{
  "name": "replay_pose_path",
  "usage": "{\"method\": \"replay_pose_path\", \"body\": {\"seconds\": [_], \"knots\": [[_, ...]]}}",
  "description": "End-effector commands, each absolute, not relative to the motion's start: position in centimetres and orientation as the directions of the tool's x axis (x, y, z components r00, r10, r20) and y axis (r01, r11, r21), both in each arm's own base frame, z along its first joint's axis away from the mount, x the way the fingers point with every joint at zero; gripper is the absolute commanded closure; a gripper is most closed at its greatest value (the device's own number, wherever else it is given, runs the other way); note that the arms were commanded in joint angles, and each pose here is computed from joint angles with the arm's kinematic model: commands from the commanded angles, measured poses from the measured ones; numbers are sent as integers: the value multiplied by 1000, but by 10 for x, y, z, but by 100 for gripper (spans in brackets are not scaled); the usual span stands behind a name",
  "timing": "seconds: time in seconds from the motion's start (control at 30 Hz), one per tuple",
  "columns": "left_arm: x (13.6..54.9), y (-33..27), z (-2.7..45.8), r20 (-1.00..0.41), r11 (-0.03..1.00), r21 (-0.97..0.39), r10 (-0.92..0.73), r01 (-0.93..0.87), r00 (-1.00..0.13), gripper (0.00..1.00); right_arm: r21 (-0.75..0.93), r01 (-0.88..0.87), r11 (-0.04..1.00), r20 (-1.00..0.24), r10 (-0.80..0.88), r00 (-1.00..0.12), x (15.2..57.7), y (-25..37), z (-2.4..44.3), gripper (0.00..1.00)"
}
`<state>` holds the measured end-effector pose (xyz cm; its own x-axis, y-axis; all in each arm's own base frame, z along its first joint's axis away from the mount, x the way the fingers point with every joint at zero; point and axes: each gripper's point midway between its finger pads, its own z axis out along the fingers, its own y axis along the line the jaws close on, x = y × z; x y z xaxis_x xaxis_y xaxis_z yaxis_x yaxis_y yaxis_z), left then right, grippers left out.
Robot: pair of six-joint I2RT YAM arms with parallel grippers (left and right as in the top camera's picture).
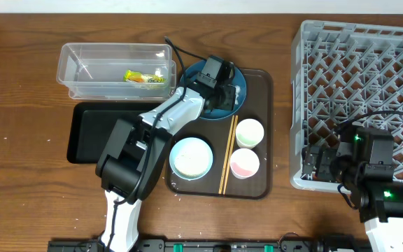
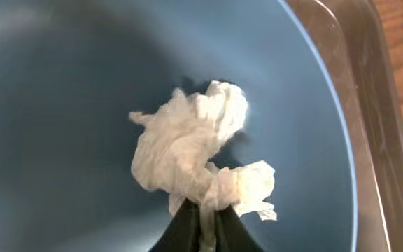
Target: Sort waste into correct bins and load items into the dishwasher rack
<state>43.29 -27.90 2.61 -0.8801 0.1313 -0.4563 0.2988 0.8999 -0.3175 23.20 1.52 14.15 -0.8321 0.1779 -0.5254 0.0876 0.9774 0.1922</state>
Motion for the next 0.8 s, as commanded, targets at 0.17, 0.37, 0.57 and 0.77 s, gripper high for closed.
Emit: {"method": "replay_pose_path", "body": {"seconds": [0.17,0.37,0.57,0.77], "knots": [[430,-253,48,-436,913,-314,103,259,-894,94,207,79,975,-539,182,-823,235,19,150,1],[447,-189,108,-494,939,-305,-11,161,-870,94,207,79,975,-540,182,-822,235,19,150,1],[467,-115,163,-595,951,-301,-129,71,-794,94,207,79,975,-541,181,-821,235,19,151,1],[480,-57,155,-584,953,-300,-224,-49,-780,89,208,78,975,-542,181,-820,236,19,151,1]]}}
